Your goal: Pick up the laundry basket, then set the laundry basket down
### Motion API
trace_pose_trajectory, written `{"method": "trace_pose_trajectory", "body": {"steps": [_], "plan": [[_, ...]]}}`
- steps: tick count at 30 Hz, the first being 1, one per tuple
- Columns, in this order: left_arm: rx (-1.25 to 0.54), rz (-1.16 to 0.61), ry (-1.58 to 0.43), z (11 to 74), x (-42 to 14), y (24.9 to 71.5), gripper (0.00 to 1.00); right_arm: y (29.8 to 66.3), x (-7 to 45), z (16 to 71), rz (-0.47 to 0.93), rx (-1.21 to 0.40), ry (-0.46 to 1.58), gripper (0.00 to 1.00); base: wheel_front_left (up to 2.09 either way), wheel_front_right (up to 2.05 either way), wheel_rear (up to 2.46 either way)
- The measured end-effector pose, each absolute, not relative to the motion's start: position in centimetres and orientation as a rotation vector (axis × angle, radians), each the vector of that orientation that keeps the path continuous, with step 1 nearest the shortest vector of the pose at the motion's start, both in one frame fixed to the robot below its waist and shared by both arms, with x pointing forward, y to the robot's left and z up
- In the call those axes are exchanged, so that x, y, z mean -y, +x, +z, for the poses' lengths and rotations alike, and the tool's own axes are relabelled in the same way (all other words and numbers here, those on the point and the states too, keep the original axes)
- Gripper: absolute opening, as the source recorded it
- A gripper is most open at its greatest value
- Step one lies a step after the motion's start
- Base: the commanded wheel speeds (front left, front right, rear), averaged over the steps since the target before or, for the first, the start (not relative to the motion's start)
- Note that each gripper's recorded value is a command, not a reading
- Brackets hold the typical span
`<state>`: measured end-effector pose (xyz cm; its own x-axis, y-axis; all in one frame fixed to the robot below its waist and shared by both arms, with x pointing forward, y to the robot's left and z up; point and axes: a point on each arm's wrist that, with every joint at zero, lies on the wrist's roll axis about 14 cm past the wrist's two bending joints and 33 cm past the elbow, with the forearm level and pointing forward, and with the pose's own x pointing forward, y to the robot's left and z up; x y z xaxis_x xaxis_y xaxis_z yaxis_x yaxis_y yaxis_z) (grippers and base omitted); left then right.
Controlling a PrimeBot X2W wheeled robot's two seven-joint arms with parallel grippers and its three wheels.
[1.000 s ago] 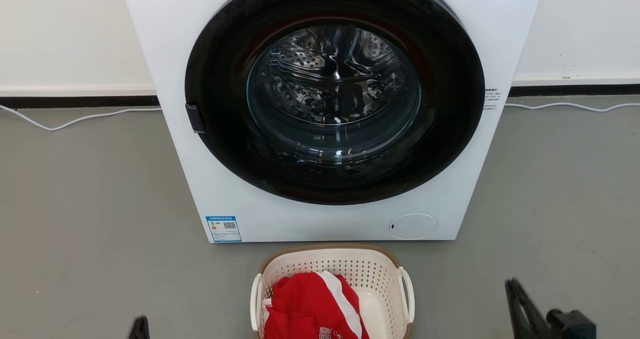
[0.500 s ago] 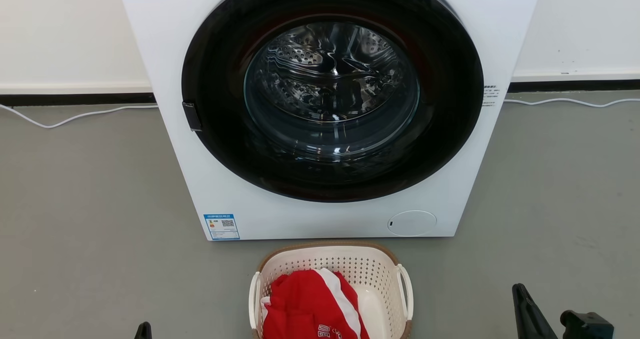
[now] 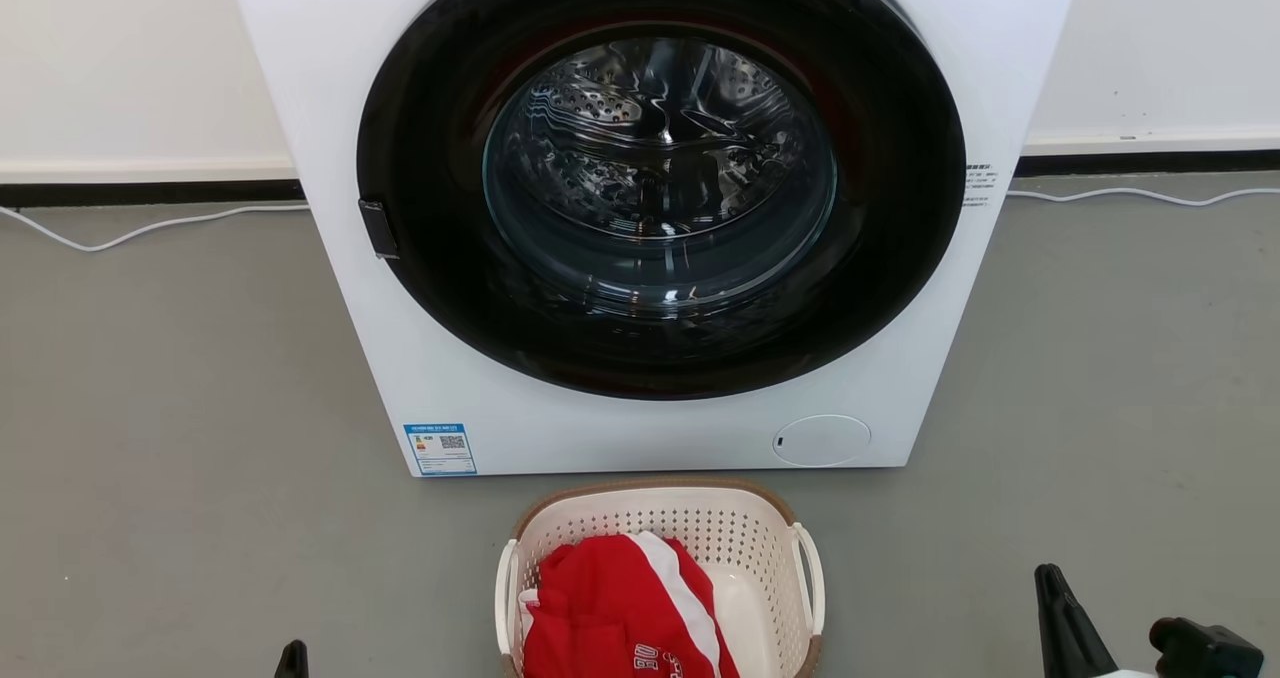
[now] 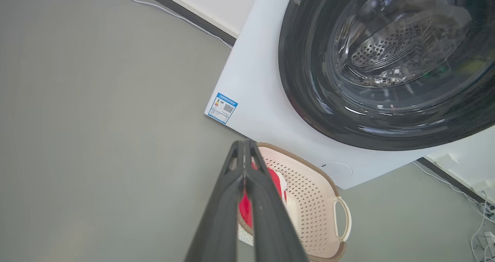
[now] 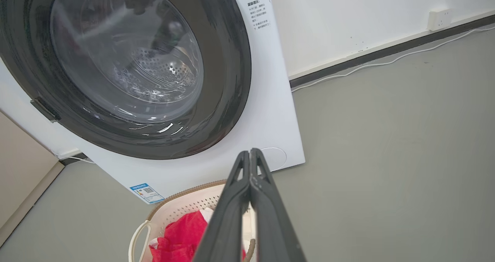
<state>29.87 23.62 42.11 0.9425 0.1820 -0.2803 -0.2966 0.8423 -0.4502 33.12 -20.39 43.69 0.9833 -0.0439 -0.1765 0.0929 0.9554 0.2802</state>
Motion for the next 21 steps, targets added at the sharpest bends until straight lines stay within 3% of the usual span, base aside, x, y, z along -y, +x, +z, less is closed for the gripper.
{"method": "trace_pose_trajectory", "body": {"steps": [21], "plan": [[-0.229,0.247,-0.729,42.6,-22.8,31.4,0.00,33.9,20.8,44.3,-0.120,-0.152,0.551,0.00,0.00,0.00,0.00]]}}
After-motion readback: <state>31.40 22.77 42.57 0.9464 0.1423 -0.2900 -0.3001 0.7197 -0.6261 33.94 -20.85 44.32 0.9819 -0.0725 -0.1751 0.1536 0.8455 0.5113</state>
